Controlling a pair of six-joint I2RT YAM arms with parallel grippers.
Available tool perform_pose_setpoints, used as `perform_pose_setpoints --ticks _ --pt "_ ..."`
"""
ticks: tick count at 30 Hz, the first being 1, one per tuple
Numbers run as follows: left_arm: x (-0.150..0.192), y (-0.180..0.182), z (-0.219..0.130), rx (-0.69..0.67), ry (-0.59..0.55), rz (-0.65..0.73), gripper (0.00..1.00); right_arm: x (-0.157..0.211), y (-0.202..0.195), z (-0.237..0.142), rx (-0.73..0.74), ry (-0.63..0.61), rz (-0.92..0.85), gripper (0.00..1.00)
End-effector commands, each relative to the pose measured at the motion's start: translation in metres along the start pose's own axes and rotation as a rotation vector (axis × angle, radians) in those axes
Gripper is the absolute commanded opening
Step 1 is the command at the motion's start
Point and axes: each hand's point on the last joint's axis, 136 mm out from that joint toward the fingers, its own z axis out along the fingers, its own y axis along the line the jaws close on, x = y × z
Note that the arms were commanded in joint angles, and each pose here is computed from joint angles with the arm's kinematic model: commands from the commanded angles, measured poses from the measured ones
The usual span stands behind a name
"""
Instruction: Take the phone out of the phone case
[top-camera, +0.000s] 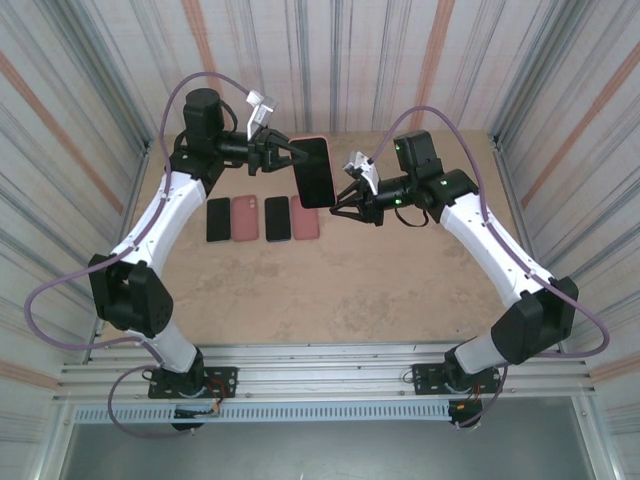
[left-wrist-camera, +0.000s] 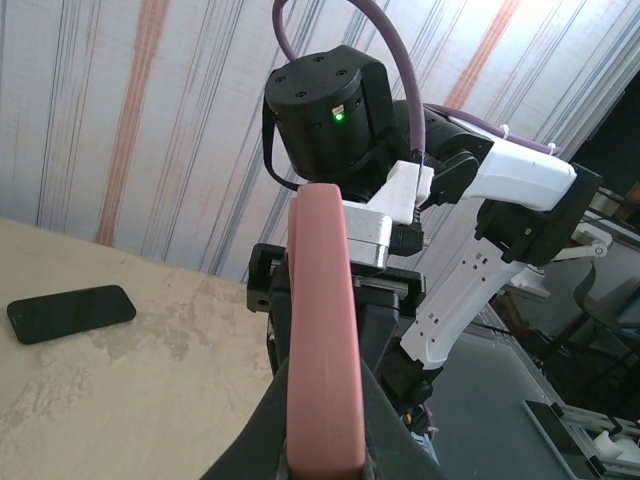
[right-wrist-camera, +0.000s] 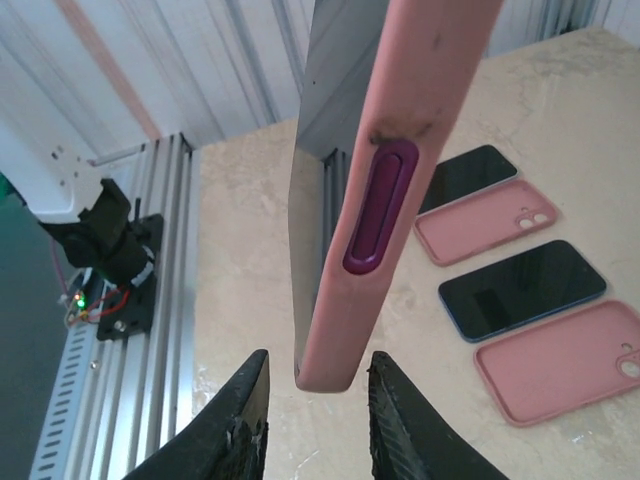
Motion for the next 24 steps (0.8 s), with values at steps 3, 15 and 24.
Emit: perform_pose_setpoints --ticks 3,15,24 --pt "-0.009 -0.015 -0.002 0.021 0.000 0.057 0.00 -0.002 0.010 0.003 -0.062 0.012 -0.008 0.23" --pt "-0.003 -0.019 0.003 0.069 0.015 0.023 0.00 -0.010 0.014 0.005 -0.064 -0.002 -0.032 0.17" --pt "-0.002 -0.025 0.007 0.106 0.028 -0.006 0.00 -0.005 0.019 0.003 -0.053 0.058 -0.045 0.11"
